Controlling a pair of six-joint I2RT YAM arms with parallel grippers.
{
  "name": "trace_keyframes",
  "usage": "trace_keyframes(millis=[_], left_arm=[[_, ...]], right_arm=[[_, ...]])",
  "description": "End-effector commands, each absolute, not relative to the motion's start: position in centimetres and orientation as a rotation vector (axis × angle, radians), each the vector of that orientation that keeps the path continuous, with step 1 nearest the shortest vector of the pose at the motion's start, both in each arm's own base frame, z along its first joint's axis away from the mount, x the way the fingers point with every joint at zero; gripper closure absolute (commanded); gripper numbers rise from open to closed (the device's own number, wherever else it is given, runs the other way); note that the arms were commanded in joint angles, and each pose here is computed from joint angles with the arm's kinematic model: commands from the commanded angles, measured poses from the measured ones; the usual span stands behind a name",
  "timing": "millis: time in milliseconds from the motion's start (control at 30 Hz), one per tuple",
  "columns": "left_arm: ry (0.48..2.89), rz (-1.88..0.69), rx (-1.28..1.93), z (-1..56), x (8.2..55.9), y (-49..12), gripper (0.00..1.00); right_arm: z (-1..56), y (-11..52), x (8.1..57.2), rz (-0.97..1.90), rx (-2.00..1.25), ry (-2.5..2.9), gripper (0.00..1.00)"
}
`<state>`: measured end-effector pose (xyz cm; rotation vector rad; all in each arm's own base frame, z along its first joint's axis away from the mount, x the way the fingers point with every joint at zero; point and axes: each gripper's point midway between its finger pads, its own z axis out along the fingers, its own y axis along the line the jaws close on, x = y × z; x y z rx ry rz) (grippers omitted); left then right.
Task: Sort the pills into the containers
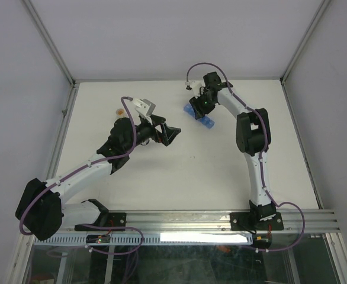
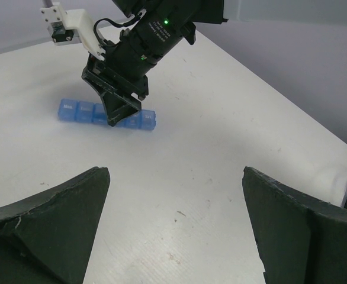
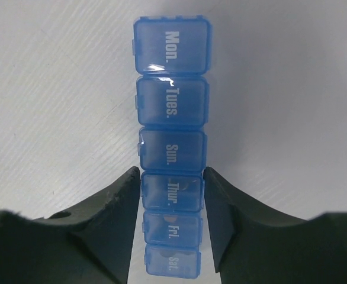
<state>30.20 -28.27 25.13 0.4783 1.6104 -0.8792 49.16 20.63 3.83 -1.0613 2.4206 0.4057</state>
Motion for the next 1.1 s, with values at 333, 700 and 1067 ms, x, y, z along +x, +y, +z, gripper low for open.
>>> trace_keyframes(millis=[333, 700, 1067], left_arm=[[1.501, -0.891, 0.473, 28.3, 29.7, -27.7, 0.01], [1.375, -1.085, 0.686, 28.7, 25.2, -29.8, 0.01], [1.232, -1.058, 1.0, 24.5, 19.8, -34.6, 0.01]], right_arm=[[5.9, 19.8, 46.6, 0.434, -1.142, 2.361, 0.68], [7.5, 16.7, 35.1, 0.545, -1.501, 2.175, 0.67], [4.9, 13.7, 26.2, 0.557, -1.763, 2.068, 0.67]])
